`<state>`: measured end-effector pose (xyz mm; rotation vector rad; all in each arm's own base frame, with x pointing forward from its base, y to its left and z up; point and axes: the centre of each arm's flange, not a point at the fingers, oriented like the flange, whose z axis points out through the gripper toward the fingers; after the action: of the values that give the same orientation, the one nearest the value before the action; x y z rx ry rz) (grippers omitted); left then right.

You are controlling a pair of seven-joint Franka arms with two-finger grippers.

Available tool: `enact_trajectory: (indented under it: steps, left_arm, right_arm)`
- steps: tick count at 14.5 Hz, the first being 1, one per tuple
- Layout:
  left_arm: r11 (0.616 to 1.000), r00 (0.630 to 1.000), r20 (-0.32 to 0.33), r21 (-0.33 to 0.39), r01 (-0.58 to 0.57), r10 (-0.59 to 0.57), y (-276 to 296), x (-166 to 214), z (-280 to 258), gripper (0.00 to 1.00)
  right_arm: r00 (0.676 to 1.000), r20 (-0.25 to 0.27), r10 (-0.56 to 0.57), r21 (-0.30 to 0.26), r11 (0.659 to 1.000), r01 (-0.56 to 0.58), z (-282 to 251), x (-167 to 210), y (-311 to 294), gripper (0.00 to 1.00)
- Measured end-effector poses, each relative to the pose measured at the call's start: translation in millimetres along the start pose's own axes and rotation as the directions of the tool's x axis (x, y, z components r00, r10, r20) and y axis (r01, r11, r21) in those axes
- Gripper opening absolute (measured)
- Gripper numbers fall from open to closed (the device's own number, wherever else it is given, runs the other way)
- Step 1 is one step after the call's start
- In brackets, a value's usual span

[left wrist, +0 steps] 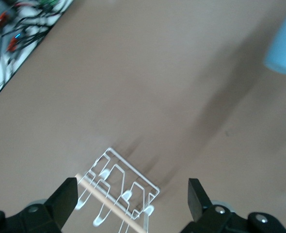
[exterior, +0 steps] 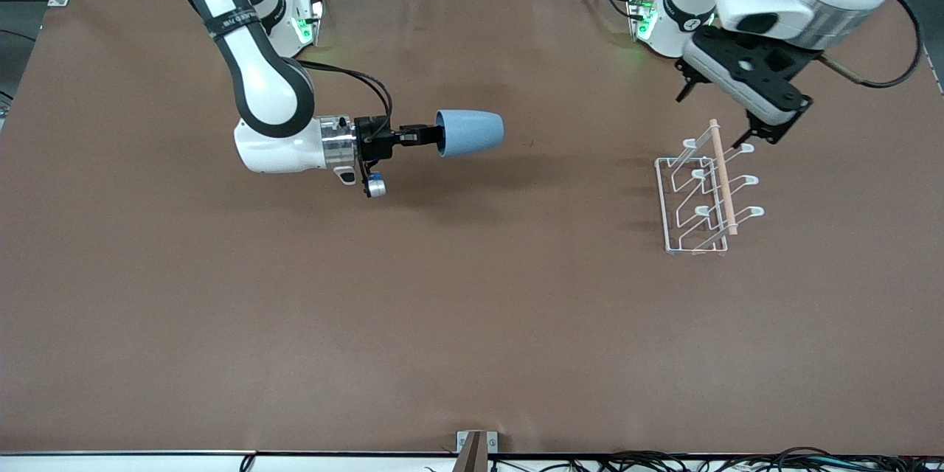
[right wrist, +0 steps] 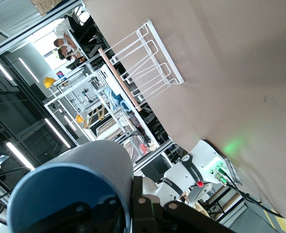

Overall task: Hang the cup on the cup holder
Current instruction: 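Insert the left gripper into the cup's mouth held by the right gripper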

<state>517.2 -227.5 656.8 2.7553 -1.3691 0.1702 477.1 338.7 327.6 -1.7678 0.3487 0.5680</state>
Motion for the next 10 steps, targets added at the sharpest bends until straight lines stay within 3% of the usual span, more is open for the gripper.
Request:
enact_trajectory:
  steps: [5, 10]
  left_arm:
    - [0.98, 0.993, 0.009, -0.166, -0.113, 0.116, 48, 44, 53, 1.0]
    - [0.937, 0.97, 0.044, -0.272, -0.217, 0.238, 103, 79, 105, 1.0]
  right_arm:
    - [1.0, 0.011, 0.01, 0.004, 1.0, -0.01, 10, -2, 4, 0.04]
    - [1.0, 0.008, 0.019, 0.005, 1.0, -0.019, 10, 1, 7, 0.04]
